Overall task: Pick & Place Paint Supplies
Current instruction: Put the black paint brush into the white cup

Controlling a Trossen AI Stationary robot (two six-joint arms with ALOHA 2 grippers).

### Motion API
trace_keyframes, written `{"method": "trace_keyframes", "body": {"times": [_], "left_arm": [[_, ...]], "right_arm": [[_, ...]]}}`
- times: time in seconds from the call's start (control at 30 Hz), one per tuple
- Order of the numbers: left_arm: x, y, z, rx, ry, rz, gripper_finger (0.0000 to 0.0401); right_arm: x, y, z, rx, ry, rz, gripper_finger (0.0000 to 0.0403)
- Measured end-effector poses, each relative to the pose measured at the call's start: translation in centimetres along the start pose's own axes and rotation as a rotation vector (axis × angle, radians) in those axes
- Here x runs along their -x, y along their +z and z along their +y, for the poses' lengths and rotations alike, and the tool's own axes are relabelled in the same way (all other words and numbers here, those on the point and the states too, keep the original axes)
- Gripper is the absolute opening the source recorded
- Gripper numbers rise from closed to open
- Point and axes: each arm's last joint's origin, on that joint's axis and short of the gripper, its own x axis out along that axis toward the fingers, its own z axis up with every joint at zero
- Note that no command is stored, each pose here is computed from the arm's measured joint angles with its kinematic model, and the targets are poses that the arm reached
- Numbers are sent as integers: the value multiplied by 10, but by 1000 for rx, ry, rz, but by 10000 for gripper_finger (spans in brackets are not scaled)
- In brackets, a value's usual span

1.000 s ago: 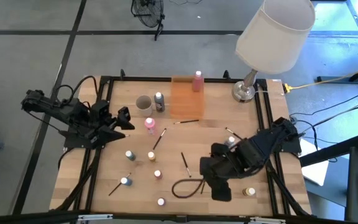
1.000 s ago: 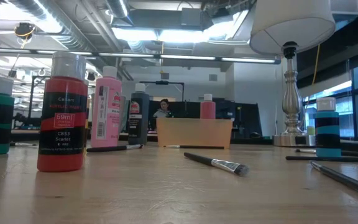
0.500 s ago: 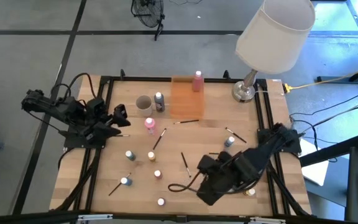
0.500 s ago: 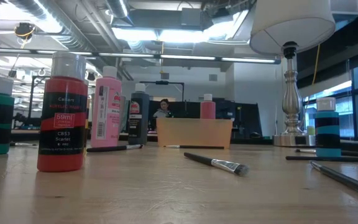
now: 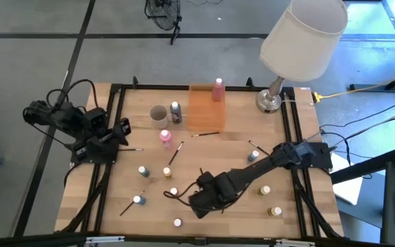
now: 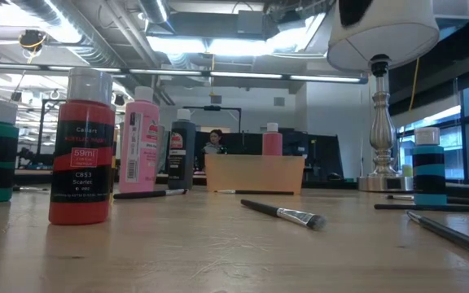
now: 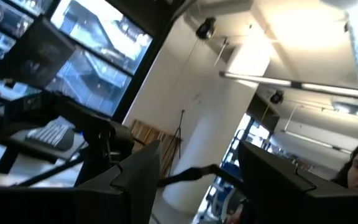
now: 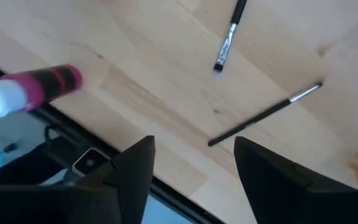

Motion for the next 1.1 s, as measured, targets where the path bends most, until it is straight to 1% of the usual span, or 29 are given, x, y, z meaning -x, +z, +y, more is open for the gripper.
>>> {"method": "trace_keyframes", "body": {"times": [0.1,0.23,0.33,0.43,0.63,0.77,0.9,1.03,1.1], "left_arm": [[3,-2,0,25,11,26,210],[4,-2,-1,76,-9,38,210],[4,-2,-1,79,-27,47,210],[4,-2,-2,81,-51,67,210],[4,-3,-3,82,-83,94,210],[4,-4,-3,82,-89,101,210],[4,-4,-3,82,-89,101,210],[4,-4,-3,87,-89,102,210],[4,-4,-3,91,-89,102,210]], "right_arm": [[-12,7,2,-6,-22,4,220],[-22,16,2,10,-48,7,220],[-34,20,3,30,-75,17,220],[-42,22,4,25,-91,39,223],[-44,26,4,19,-93,45,241],[-45,26,3,60,-96,48,244],[-54,26,5,117,-110,47,240],[-62,28,6,142,-123,51,238],[-66,30,8,144,-111,49,238]]}}
